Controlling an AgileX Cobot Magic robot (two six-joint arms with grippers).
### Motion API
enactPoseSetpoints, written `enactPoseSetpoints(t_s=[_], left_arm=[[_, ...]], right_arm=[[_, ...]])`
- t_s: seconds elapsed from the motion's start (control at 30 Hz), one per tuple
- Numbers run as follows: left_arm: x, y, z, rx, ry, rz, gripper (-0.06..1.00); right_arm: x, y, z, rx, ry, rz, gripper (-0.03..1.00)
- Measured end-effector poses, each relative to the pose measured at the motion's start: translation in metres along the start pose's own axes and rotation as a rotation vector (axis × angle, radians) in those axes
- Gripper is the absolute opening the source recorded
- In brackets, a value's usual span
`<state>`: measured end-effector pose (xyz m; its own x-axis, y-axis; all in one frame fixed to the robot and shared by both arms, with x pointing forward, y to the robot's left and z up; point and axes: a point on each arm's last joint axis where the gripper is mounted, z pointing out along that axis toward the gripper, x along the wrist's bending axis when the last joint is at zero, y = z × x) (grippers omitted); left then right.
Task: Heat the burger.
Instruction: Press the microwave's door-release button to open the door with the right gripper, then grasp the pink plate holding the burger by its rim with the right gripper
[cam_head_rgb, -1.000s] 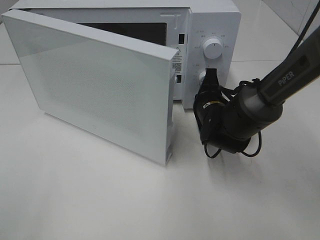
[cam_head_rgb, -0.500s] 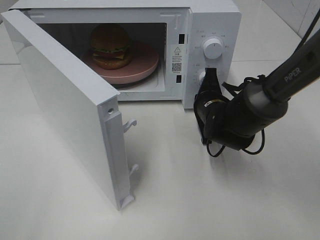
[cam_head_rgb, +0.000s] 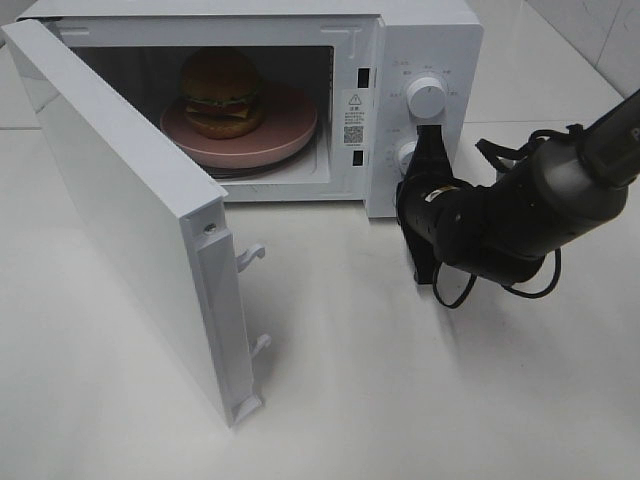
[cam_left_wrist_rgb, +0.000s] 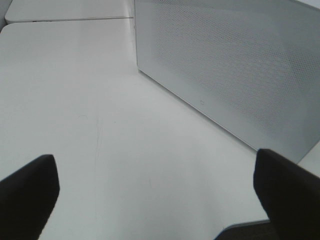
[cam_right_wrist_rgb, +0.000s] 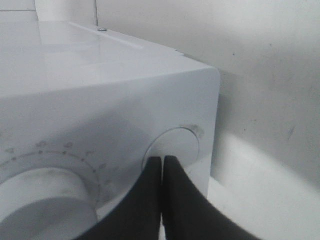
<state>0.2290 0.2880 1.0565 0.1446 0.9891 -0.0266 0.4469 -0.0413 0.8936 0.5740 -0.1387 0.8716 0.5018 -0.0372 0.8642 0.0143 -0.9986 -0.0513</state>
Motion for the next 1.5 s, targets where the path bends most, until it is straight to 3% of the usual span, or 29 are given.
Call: enactPoseSetpoints(t_s=[0.37,0.63,1.03,1.1,1.2,1.27,1.4,1.47,1.5], left_arm=[[0.0,0.0,0.0,0.0,0.0,0.0,0.97],[0.0,0.0,0.0,0.0,0.0,0.0,0.97],[0.0,0.0,0.0,0.0,0.0,0.0,0.97],[0.0,0.0,0.0,0.0,0.0,0.0,0.97],[0.0,0.0,0.0,0.0,0.0,0.0,0.97],[0.0,0.0,0.0,0.0,0.0,0.0,0.97],[0.0,0.0,0.0,0.0,0.0,0.0,0.97],[0.0,0.0,0.0,0.0,0.0,0.0,0.97],[0.0,0.0,0.0,0.0,0.0,0.0,0.97]], right_arm=[[-0.006,0.008,-0.028,0.051,-0.105,-0.133,0.02],[-0.007,0.013,-0.054,0.128,-0.197,-0.298,0.02],[0.008,0.007,-0.089,0.356,-0.233,-0.748,0.02],[0.01,0.005,-0.1,0.442,-0.231,-0.9,0.02],[0.011,0.006,-0.102,0.47,-0.237,-0.939,0.02],[0.009,0.009,-0.108,0.575,-0.271,-1.065,0.02],[0.009,0.014,-0.111,0.667,-0.3,-1.187,0.02],[0.008,0.017,-0.116,0.799,-0.353,-1.379,0.03],[0.008,0.017,-0.116,0.799,-0.353,-1.379,0.03]])
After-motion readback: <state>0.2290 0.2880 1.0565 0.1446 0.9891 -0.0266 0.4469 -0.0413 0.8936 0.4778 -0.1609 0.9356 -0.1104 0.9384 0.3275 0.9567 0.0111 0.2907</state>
